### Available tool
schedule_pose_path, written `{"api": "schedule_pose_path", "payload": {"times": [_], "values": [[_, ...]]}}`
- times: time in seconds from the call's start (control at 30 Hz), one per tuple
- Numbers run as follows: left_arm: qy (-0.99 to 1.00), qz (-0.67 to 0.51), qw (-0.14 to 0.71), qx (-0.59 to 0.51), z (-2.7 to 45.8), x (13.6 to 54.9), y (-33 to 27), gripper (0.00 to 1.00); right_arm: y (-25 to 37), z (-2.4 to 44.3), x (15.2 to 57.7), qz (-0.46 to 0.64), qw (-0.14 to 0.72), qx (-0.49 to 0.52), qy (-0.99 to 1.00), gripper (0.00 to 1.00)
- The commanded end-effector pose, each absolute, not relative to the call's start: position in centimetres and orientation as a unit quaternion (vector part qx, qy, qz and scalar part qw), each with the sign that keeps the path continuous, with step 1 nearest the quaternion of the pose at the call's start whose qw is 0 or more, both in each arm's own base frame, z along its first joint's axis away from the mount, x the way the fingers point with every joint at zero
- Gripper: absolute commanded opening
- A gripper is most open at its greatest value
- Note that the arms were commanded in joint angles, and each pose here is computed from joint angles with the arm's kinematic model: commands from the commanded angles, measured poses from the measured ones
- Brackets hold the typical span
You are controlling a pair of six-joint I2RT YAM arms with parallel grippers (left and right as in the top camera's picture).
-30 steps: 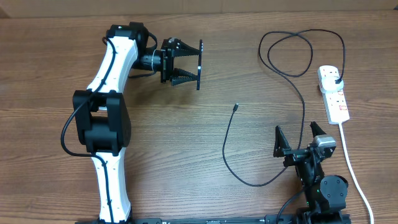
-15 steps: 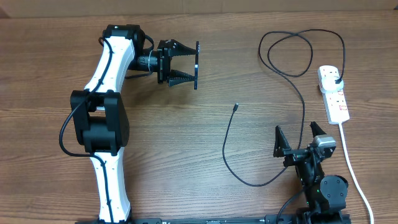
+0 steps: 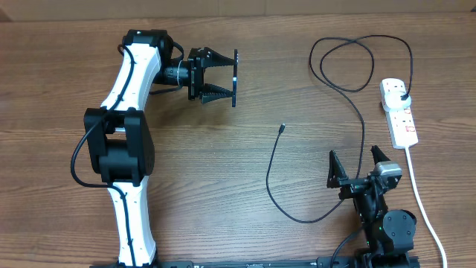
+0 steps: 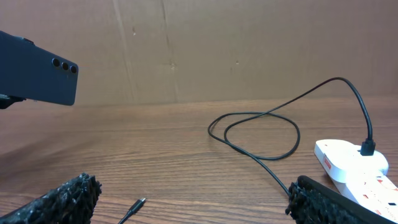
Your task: Plug charger to phone and switch on socket
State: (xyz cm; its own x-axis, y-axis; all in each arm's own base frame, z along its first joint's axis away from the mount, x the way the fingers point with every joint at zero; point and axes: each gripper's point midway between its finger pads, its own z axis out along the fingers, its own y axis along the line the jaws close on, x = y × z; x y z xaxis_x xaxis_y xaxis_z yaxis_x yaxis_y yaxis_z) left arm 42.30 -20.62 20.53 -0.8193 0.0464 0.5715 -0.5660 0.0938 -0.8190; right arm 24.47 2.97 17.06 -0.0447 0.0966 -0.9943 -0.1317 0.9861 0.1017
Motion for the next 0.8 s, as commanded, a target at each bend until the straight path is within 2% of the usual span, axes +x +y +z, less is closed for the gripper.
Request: {"api": "schedule_pose_path", "payload": {"times": [0.0, 0.77], "values": [[-0.681, 0.674, 0.226, 0.174, 22.19, 42.79, -20.53, 0.63, 3.00, 16.84, 24.50, 0.086, 0.691, -0.011, 0.717, 1.00], [-0.680, 0.673, 0.231, 0.178, 22.22, 42.68, -20.53, 0.63, 3.00, 16.84, 24.50, 0.086, 0.691, -0.011, 0.717, 1.00]]}}
